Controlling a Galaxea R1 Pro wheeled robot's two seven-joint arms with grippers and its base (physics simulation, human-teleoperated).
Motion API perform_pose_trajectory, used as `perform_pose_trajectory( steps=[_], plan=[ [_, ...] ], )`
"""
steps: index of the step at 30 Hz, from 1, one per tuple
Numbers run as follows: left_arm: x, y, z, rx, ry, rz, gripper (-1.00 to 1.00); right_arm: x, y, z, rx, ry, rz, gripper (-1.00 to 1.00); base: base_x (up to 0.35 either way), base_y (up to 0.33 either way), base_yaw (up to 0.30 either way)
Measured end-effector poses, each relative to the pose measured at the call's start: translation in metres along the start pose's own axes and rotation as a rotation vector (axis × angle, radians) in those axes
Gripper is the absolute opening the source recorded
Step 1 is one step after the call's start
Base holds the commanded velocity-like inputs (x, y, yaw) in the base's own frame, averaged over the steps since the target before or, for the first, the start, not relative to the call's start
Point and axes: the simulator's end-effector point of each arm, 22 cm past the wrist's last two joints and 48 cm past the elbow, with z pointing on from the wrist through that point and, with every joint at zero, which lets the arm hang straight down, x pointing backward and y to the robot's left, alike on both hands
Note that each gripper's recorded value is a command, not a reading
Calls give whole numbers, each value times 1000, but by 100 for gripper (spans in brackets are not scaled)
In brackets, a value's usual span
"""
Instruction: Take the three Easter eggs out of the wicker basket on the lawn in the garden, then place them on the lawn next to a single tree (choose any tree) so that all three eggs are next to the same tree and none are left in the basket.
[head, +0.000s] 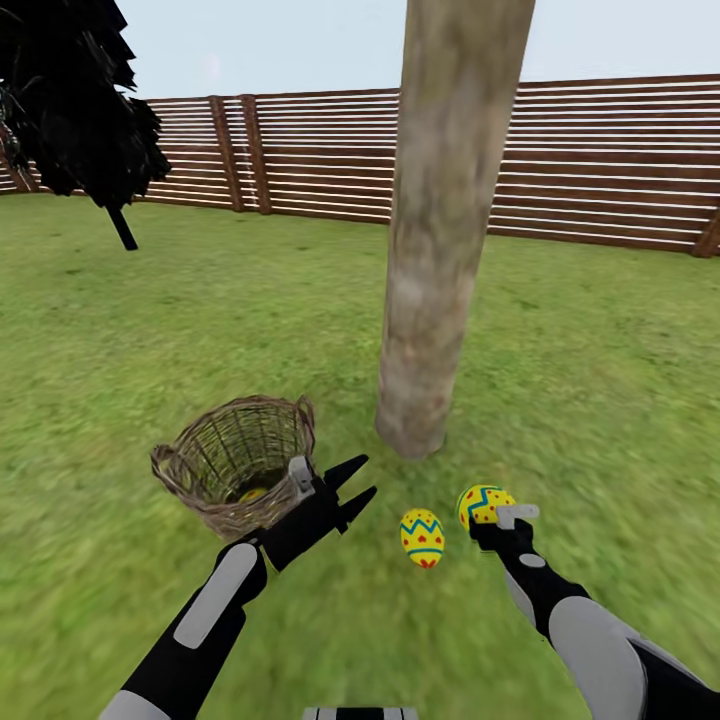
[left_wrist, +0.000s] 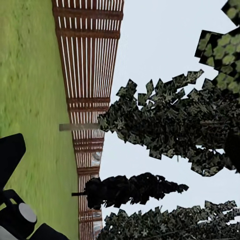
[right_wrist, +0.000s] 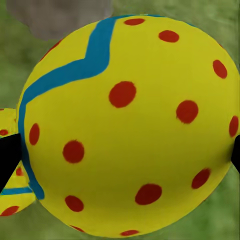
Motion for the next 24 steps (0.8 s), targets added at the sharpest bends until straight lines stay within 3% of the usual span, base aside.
perform_pose_trajectory(
  steps=[6, 9, 19, 24],
  plan=[
    [1, -3, 1, 7, 3, 5, 100, -12, 2, 0, -3, -54, -1, -100, 259, -133, 0],
    [16, -1, 6, 1, 39, 4, 100, -12, 3, 0, -4, -57, -2, -100, 26, -14, 0],
    [46, 13, 20, -4, 97, -35, 100, 7, 9, 6, -13, -27, -8, -100, 1, 0, 0],
    [47, 24, 20, -15, 99, -53, 100, 20, 11, 10, -16, -5, -11, -100, 0, 0, 0]
  ],
)
